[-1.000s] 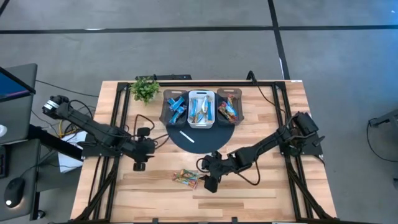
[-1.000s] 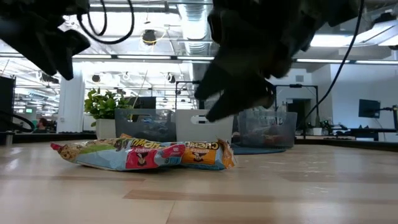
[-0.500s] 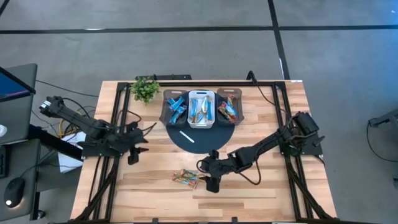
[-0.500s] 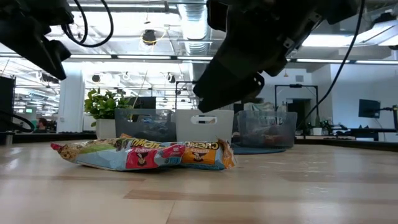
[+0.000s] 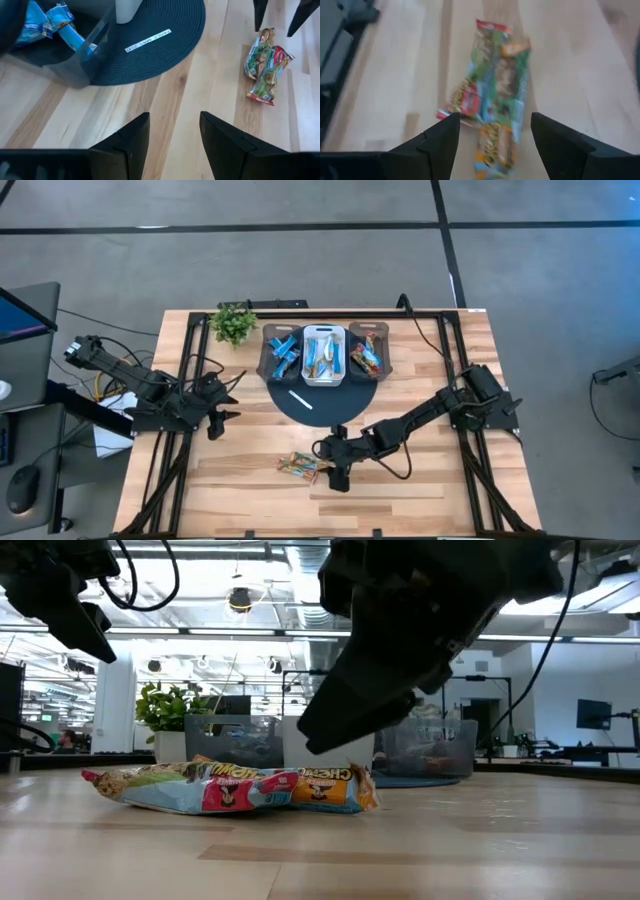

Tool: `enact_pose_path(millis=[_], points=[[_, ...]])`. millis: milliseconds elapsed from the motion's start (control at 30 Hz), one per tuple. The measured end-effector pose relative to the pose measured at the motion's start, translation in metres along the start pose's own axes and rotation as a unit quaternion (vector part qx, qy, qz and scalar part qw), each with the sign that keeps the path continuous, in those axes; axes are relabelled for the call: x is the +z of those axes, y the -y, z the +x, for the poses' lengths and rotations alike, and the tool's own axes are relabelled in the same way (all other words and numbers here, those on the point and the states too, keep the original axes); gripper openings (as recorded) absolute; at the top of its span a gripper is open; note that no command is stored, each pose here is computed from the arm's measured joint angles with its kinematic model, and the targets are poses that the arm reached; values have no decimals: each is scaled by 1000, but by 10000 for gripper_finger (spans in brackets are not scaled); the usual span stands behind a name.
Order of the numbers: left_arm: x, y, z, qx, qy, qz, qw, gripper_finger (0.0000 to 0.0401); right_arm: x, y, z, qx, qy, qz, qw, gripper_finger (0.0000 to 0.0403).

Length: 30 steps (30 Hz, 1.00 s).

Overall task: Pick and place Granola Bars by type
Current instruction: Put the orange granola bar into the white bin

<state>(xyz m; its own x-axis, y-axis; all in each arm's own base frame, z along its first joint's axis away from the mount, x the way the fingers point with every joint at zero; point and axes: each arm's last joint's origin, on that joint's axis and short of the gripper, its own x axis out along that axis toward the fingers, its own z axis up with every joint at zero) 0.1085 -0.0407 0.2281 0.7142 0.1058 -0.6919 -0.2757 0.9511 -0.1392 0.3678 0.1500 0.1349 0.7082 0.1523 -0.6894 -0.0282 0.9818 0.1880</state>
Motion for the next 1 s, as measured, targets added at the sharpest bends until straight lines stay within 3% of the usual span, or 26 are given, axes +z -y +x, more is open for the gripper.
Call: enact_pose_path(millis=[367, 667, 1000], points=[[4, 3, 0, -10, 20, -4, 1000, 167, -14, 0, 16, 33, -32, -1, 999, 239], [4, 3, 0, -10, 20, -7, 1000, 167, -14, 10, 20, 9, -36, 78, 996, 235], [4, 2, 0, -2, 26, -7, 1000, 167, -12, 17, 21, -8, -38, 156, 987, 137]])
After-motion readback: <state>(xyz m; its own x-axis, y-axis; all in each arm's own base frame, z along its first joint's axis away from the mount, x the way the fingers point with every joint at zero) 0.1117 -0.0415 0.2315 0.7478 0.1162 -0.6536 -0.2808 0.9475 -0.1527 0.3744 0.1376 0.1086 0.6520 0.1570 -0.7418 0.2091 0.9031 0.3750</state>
